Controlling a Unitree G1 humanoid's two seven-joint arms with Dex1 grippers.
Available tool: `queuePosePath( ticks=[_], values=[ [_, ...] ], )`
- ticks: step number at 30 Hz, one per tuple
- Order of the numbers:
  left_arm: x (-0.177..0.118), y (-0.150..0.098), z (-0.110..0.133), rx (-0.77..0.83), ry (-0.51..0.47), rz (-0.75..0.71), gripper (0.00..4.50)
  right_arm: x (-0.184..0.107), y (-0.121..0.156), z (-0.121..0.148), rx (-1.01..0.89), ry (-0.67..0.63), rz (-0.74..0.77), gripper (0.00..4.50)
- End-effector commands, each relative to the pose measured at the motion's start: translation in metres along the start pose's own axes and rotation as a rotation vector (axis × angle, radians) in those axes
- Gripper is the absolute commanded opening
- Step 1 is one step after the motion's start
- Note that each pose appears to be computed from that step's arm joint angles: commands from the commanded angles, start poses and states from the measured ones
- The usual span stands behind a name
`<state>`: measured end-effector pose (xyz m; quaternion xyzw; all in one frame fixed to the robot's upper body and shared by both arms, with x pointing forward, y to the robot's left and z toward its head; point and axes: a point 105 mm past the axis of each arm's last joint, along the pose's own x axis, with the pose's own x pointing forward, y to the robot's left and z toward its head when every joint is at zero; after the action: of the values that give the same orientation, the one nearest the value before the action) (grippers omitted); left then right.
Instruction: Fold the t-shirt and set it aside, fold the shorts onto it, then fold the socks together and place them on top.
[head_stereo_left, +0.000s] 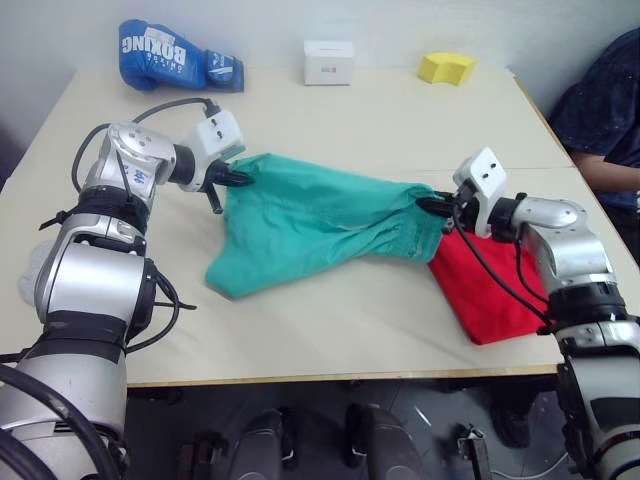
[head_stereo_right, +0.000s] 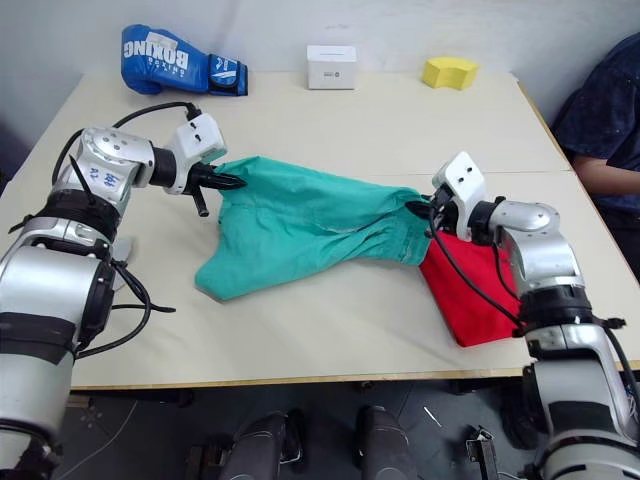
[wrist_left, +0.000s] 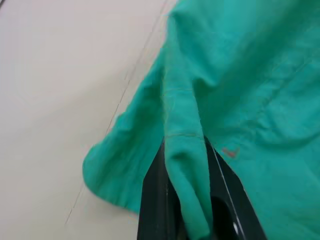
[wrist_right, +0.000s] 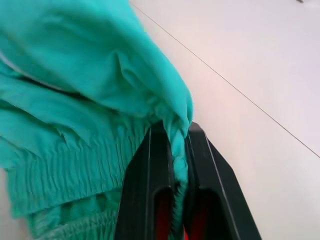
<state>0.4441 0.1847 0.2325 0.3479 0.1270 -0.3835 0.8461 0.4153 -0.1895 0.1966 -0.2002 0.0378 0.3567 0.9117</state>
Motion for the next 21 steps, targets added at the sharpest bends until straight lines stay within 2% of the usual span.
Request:
queuePosePath(
  ticks=[1, 7, 9, 13, 15, 18, 21],
  values=[
    [-0.006, 0.011, -0.009, -0.014, 0.039, 0.088, 0.04, 0.004, -0.010, -0.006, 0.020, 0.020, -0.032, 0.00],
    [-0.006, 0.014, -0.021, -0.067, 0.032, 0.153, 0.04, 0.017, -0.008, -0.010, 0.077, 0.009, -0.012, 0.00],
    [-0.004, 0.016, -0.017, -0.053, 0.005, 0.174, 0.04, 0.021, -0.005, -0.010, 0.087, 0.002, -0.003, 0.00],
    [0.000, 0.016, -0.002, -0.092, -0.113, 0.185, 0.04, 0.027, -0.005, -0.006, 0.115, -0.027, -0.015, 0.00],
    [0.000, 0.017, 0.001, -0.103, -0.130, 0.200, 0.04, 0.027, -0.008, -0.001, 0.147, -0.061, -0.036, 0.00],
    [-0.002, 0.025, 0.003, -0.122, -0.146, 0.269, 0.67, 0.023, -0.017, 0.007, 0.192, -0.117, -0.090, 0.87],
    [-0.006, 0.033, -0.001, -0.145, -0.141, 0.347, 1.55, 0.017, -0.023, 0.012, 0.191, -0.159, -0.131, 1.87]
  ],
)
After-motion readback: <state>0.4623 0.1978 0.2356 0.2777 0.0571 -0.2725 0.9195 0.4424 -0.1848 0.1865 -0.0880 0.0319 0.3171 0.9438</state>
